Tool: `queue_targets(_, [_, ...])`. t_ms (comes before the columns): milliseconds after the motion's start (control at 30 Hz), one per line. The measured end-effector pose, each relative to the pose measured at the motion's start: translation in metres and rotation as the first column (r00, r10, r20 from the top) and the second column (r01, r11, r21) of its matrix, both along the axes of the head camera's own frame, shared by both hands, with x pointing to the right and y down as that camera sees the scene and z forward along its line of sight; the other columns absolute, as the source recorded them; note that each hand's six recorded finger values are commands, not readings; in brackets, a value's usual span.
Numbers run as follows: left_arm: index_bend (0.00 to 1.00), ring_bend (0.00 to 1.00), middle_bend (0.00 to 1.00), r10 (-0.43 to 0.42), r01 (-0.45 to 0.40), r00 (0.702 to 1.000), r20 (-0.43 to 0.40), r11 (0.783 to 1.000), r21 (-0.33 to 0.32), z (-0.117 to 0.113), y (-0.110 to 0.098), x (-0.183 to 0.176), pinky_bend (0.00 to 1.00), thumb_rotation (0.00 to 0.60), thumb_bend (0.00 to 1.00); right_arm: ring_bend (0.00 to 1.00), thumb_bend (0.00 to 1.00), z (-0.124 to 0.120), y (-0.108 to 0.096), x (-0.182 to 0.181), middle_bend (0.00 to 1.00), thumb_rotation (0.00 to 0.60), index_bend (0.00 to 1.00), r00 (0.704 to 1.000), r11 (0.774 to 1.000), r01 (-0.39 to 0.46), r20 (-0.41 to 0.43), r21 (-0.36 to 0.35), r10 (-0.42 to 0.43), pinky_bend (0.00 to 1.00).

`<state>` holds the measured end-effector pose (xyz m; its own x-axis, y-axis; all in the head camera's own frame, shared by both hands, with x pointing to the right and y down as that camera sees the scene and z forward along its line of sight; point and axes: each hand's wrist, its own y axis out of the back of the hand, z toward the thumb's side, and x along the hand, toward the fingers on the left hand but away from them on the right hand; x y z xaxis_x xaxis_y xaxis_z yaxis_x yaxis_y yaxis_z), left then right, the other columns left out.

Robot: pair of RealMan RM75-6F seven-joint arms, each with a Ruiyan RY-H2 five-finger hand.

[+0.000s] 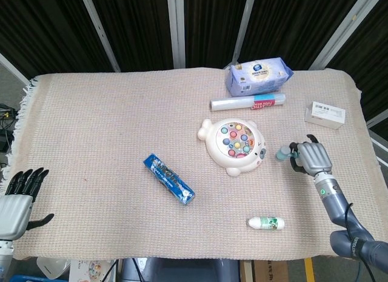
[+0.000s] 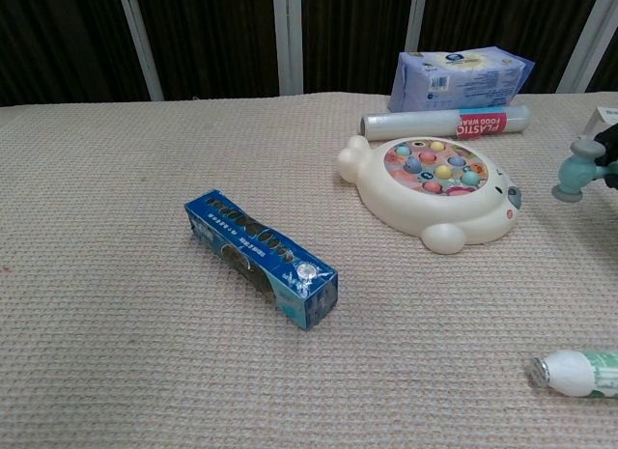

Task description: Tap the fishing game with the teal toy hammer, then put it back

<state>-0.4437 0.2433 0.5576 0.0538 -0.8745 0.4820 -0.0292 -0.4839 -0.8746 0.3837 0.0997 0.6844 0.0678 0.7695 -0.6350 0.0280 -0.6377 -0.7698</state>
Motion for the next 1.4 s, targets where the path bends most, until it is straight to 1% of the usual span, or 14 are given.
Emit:
queue_targets(167, [0.03,0.0,0.03,0.006,-0.006,1.0,-0.001,1.0,-0.003,-0.001,0.001,0.002,0.0,0.6,0.08,0.39,0.72,0.016,0.01,0.011,0.64,0.6,0.7,0.999,0.999,-0.027,0.019,-0.028,0.027,0.07])
queue_targets(333, [0.03,0.0,0.03,0.005,-0.005,1.0,0.001,1.0,-0.005,-0.001,0.001,0.002,0.0,0.6,0.08,0.36,0.72,0.027,0.015,0.018,0.61,0.6,0.65,0.999,0.998,-0.044,0.025,-0.048,0.046,0.06])
queue_targets(600, [0.03,0.0,0.03,0.001,-0.001,1.0,0.001,1.0,-0.006,0.0,0.002,0.001,0.0,0.6,0.08,0.31,0.71,0.037,0.02,0.025,0.56,0.6,0.58,0.997,0.995,-0.068,0.035,-0.074,0.071,0.03])
queue_targets(800, [0.03,0.0,0.03,0.003,-0.003,1.0,-0.002,1.0,-0.008,0.001,0.001,0.001,0.0,0.6,0.08,0.29,0.61,0.036,0.022,0.028,0.54,0.6,0.55,0.996,0.994,-0.076,0.045,-0.08,0.08,0.02])
queue_targets(867, [0.03,0.0,0.03,0.002,-0.002,1.0,-0.002,1.0,-0.008,0.002,0.001,0.001,0.0,0.6,0.08,0.28,0.53,0.035,0.022,0.028,0.53,0.6,0.54,0.995,0.994,-0.078,0.048,-0.081,0.082,0.01])
queue_targets(933, [0.03,0.0,0.03,0.002,-0.002,1.0,-0.002,1.0,-0.008,0.002,0.001,0.001,0.0,0.6,0.08,0.28,0.48,0.035,0.023,0.028,0.53,0.6,0.54,0.995,0.993,-0.079,0.05,-0.085,0.084,0.0])
queue_targets(1133, [0.03,0.0,0.03,0.001,-0.001,1.0,-0.002,1.0,-0.01,0.003,0.001,0.001,0.0,0.6,0.08,0.26,0.37,0.033,0.023,0.029,0.51,0.6,0.52,0.993,0.991,-0.097,0.061,-0.092,0.103,0.0])
queue_targets(1233, [0.03,0.0,0.03,0.001,-0.001,1.0,-0.002,1.0,-0.008,0.003,0.0,0.001,0.0,0.6,0.08,0.26,0.35,0.032,0.022,0.031,0.51,0.6,0.51,0.992,0.99,-0.106,0.065,-0.097,0.112,0.0])
queue_targets(1400, [0.03,0.0,0.03,0.002,-0.002,1.0,-0.001,1.0,-0.008,0.003,0.0,0.002,0.0,0.6,0.08,0.25,0.35,0.031,0.021,0.032,0.5,0.6,0.5,0.99,0.988,-0.113,0.069,-0.103,0.12,0.0])
